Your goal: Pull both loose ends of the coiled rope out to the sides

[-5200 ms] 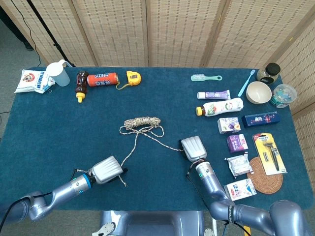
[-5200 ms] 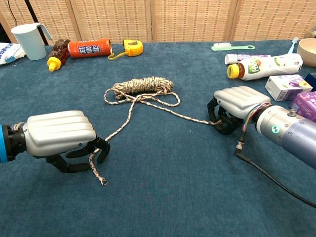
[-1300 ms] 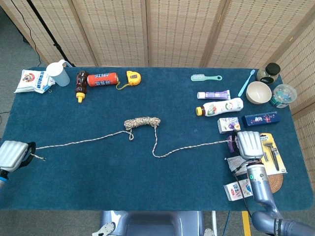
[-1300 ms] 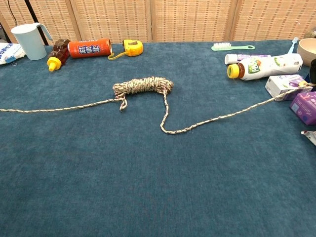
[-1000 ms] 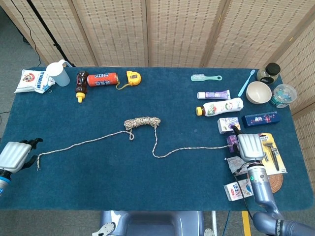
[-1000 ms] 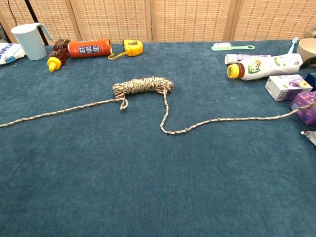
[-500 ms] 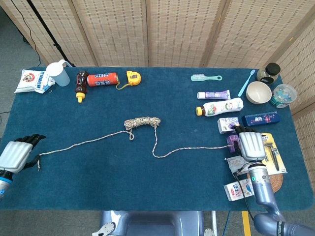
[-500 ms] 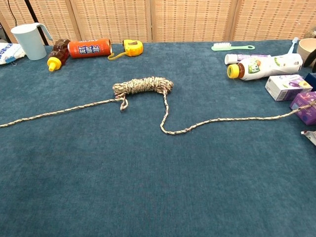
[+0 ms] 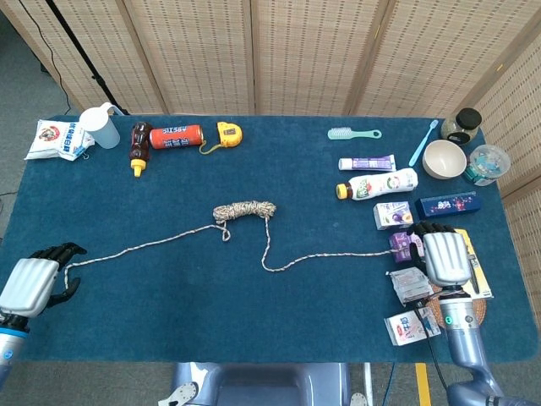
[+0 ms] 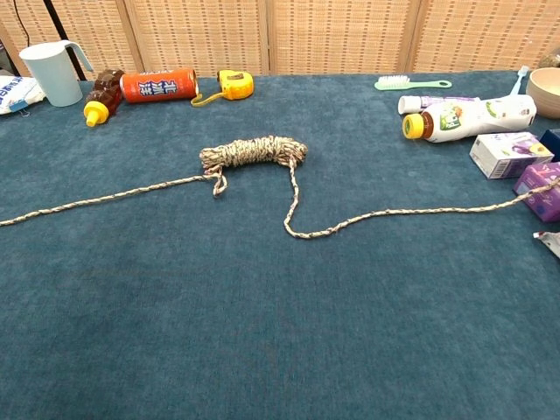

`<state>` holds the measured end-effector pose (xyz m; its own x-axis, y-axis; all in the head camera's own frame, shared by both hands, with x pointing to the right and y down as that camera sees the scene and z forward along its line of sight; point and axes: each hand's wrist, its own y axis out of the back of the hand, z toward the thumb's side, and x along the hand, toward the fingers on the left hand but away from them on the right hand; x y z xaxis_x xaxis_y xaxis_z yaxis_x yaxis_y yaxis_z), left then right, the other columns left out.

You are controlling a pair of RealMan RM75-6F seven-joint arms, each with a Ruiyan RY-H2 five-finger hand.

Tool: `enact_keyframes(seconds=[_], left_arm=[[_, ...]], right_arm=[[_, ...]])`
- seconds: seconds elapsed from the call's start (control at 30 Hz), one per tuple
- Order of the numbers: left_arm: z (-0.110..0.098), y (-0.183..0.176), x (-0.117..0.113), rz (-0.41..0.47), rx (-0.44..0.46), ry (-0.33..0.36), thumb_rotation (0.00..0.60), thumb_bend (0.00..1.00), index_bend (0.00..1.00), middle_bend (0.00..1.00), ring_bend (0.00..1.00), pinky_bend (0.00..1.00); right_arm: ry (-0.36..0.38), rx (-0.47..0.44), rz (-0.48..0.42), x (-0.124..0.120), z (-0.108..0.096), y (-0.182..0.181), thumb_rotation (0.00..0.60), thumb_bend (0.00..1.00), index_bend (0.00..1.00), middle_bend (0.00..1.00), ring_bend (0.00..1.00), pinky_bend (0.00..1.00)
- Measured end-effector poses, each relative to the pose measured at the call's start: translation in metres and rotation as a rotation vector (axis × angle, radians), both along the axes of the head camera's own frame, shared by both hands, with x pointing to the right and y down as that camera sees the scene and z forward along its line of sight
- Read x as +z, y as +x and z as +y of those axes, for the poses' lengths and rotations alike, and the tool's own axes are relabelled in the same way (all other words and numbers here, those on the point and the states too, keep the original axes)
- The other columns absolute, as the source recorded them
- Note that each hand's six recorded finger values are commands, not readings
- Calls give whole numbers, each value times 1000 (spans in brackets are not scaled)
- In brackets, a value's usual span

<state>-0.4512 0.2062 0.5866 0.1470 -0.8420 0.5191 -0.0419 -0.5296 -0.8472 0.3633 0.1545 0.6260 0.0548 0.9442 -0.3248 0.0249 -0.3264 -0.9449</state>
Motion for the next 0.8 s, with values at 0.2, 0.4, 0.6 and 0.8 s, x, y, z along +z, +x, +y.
enact_keyframes(seconds=[0.2, 0.4, 0.6, 0.8], left_arm=[[16, -6, -11, -26, 0, 21, 600, 356, 310, 306, 325, 394], [38, -12, -25, -33, -19, 35, 600, 356, 310, 306, 319, 394], [55, -16, -36, -31, -38, 43, 600, 356, 310, 306, 318, 392], [61, -18, -43, -35, -48, 47, 600, 356, 310, 306, 318, 391]], right_arm=[[-22, 37, 34, -7, 23, 15, 600, 497, 440, 452, 455, 463], [-19, 73, 60, -19, 46, 26, 600, 497, 441, 447, 450, 460], [-19, 88, 75, -30, 67, 30, 600, 497, 442, 447, 449, 460], [-10, 101, 80, -36, 74, 36, 600, 497, 440, 446, 449, 460]])
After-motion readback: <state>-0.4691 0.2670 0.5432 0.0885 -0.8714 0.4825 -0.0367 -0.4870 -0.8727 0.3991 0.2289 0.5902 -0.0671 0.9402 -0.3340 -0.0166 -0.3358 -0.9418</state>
